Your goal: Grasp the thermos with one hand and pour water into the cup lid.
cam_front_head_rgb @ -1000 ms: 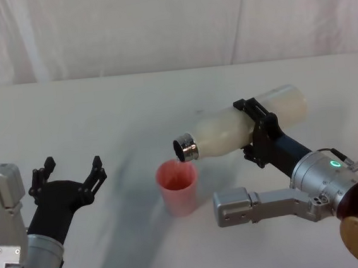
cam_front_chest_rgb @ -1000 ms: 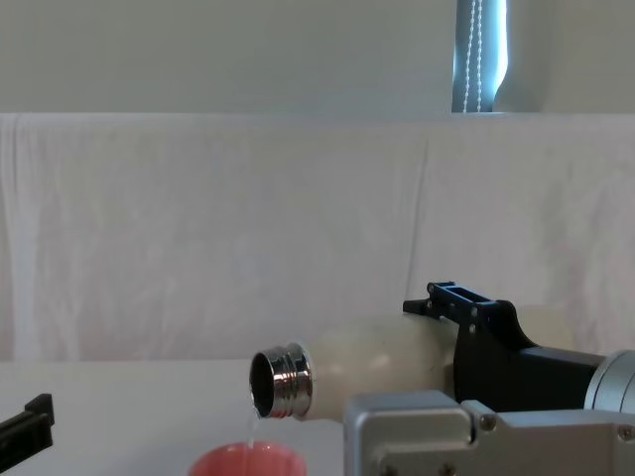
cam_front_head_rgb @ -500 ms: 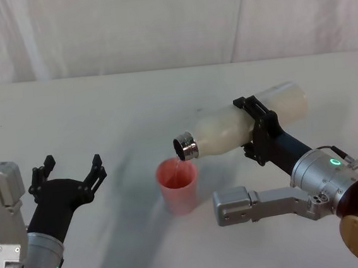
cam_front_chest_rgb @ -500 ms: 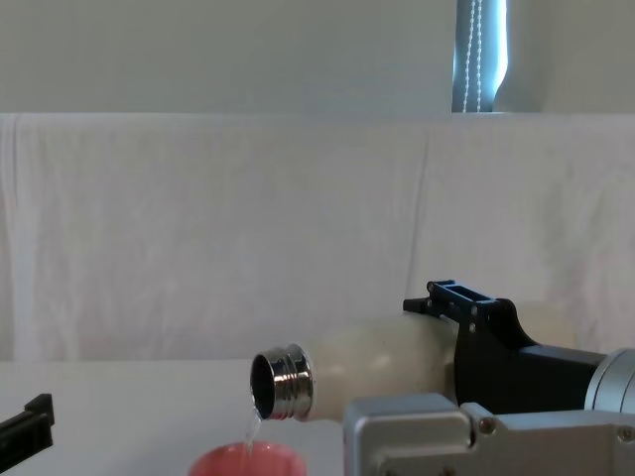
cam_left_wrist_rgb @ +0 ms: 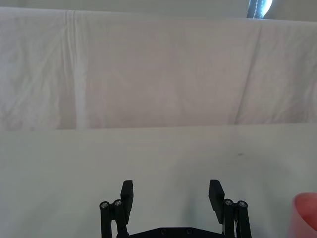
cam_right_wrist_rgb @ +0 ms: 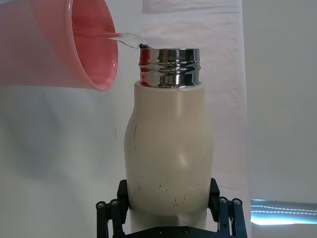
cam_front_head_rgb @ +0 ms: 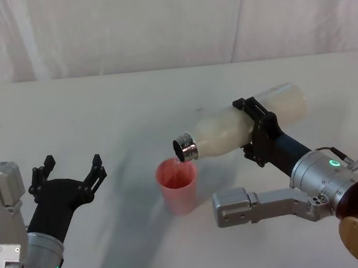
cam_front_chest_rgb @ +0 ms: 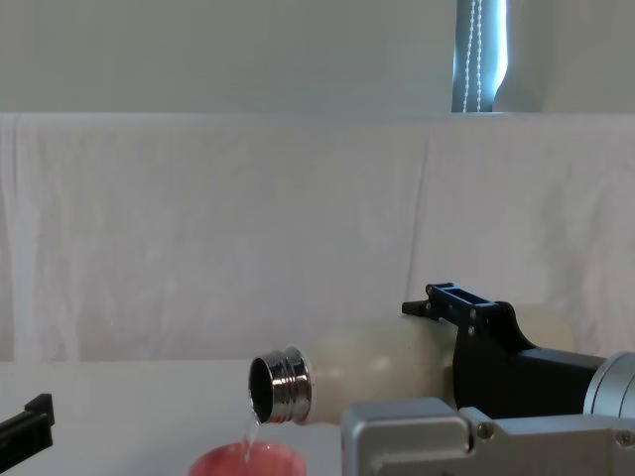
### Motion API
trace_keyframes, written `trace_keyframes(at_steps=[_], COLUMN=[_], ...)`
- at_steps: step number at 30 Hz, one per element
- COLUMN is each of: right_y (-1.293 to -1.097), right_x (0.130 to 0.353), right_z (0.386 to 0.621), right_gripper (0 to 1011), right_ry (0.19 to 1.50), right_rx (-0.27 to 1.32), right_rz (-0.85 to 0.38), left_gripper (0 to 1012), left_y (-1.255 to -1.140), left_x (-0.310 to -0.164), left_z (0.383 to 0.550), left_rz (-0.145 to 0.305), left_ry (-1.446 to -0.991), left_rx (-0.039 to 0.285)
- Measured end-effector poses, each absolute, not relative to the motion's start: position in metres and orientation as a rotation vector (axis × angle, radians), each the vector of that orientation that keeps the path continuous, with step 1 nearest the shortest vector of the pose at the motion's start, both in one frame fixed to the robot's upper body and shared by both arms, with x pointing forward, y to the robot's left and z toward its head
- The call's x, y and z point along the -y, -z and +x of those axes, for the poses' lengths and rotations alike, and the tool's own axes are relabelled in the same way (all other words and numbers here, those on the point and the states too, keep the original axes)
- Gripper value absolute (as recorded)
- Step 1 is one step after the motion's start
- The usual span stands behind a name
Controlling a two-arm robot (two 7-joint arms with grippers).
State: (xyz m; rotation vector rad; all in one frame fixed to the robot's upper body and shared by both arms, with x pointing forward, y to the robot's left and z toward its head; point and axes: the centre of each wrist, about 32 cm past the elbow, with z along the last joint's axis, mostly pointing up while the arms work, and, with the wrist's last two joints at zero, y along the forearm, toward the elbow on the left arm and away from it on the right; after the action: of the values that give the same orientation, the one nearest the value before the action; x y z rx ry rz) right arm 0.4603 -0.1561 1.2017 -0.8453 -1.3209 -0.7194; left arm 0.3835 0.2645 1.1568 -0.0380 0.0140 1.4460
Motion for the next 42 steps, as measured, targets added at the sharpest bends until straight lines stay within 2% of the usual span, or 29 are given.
trace_keyframes(at_steps=[21,42], right_y=[-1.199,-1.191], right_x=[0.156,0.163], right_z=[0.46,0.464], right_gripper=[951,951], right_ry=[0.733,0.782], right_rx=[1.291,1.057], right_rz=[-0.819,-0.62], left_gripper=[1001,1001], left_y=[-1.157,-1.157], left_x=[-0.265,-0.265], left_z=[0.384,0.384], left_rz=[-0.038,-0.038], left_ry=[-1.446,-1.446], left_rx=[-0.014,-0.014])
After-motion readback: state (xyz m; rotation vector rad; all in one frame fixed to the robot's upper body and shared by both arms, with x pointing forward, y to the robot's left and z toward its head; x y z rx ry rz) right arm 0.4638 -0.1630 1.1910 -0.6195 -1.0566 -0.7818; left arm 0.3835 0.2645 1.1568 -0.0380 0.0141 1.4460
